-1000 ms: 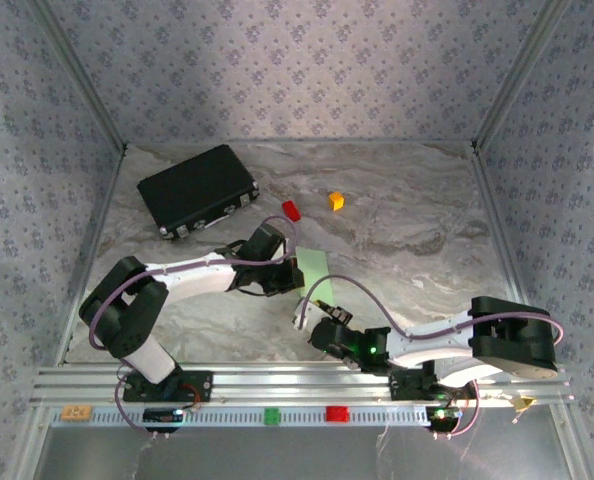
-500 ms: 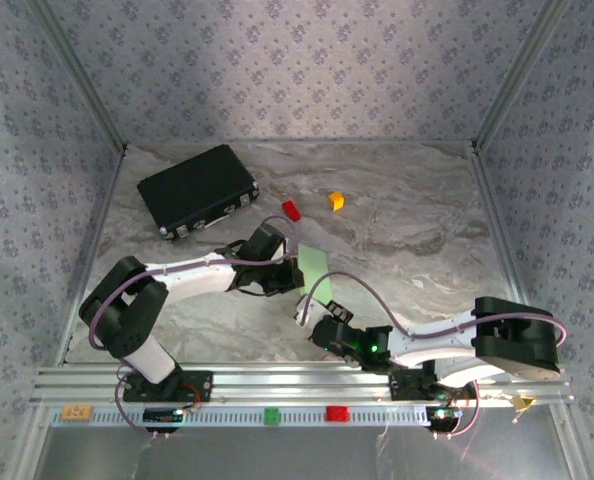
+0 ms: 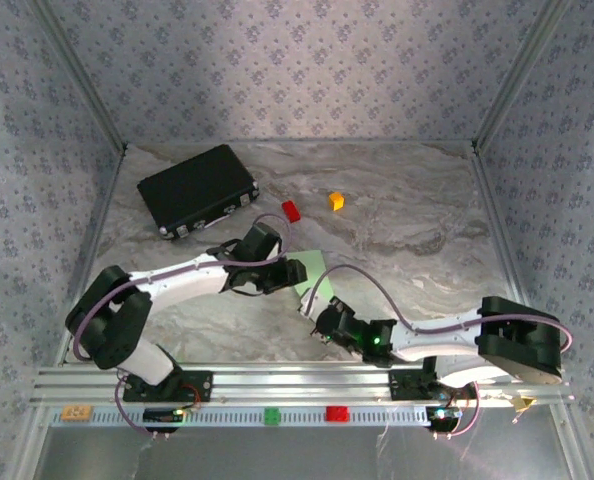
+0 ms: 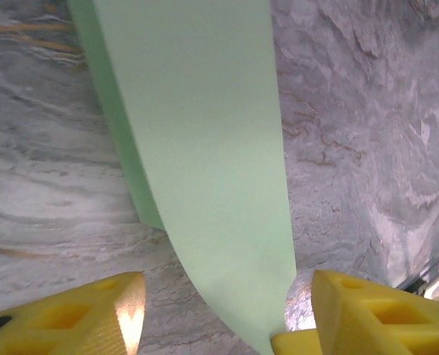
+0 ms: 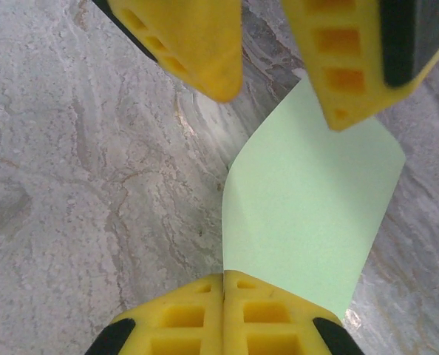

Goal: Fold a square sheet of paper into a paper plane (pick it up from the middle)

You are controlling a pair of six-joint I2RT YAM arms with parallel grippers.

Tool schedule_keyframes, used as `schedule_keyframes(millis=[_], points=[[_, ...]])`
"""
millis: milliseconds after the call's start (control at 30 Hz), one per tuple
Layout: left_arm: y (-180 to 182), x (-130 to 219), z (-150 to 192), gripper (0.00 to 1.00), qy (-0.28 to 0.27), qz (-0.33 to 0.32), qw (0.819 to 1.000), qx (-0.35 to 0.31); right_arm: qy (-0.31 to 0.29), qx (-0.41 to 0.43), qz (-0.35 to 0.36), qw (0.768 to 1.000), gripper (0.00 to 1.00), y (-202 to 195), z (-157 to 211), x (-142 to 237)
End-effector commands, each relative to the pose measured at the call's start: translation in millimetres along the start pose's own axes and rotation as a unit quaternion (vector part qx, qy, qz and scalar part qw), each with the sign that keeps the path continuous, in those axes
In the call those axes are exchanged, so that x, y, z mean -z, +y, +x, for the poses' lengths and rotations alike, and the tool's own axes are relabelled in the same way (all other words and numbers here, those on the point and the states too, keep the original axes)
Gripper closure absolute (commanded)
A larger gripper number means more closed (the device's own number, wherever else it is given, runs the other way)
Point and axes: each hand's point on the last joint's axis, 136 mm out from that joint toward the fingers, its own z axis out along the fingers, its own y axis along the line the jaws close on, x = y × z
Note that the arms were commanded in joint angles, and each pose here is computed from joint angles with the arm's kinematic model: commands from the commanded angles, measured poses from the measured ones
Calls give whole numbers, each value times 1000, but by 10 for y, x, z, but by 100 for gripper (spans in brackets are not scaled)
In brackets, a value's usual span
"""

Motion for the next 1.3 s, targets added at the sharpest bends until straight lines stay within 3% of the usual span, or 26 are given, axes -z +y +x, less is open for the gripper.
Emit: schedule_keyframes(millis=[0, 200, 533, 700, 1033, 1267], points=[[75, 140, -71, 35, -24, -26, 999, -3, 13, -35, -38, 999, 100, 56, 52, 11], [74, 194, -95, 40, -33, -26, 999, -4, 22, -107, -117, 987, 100, 89, -7, -11], [65, 283, -138, 57, -46, -20, 999, -5, 95, -305, -212, 924, 100, -12, -18, -63], [52, 319, -187, 62, -51, -12, 999, -3, 98, -372, -241, 891, 100, -5, -42, -94], [-74, 291, -333, 66, -33, 35, 999, -3, 67, -381, -309, 869, 100, 151, -325, -18], [-201, 84, -435, 75, -1, 42, 999, -18, 81, -383, -297, 871, 100, 155, -213, -85]])
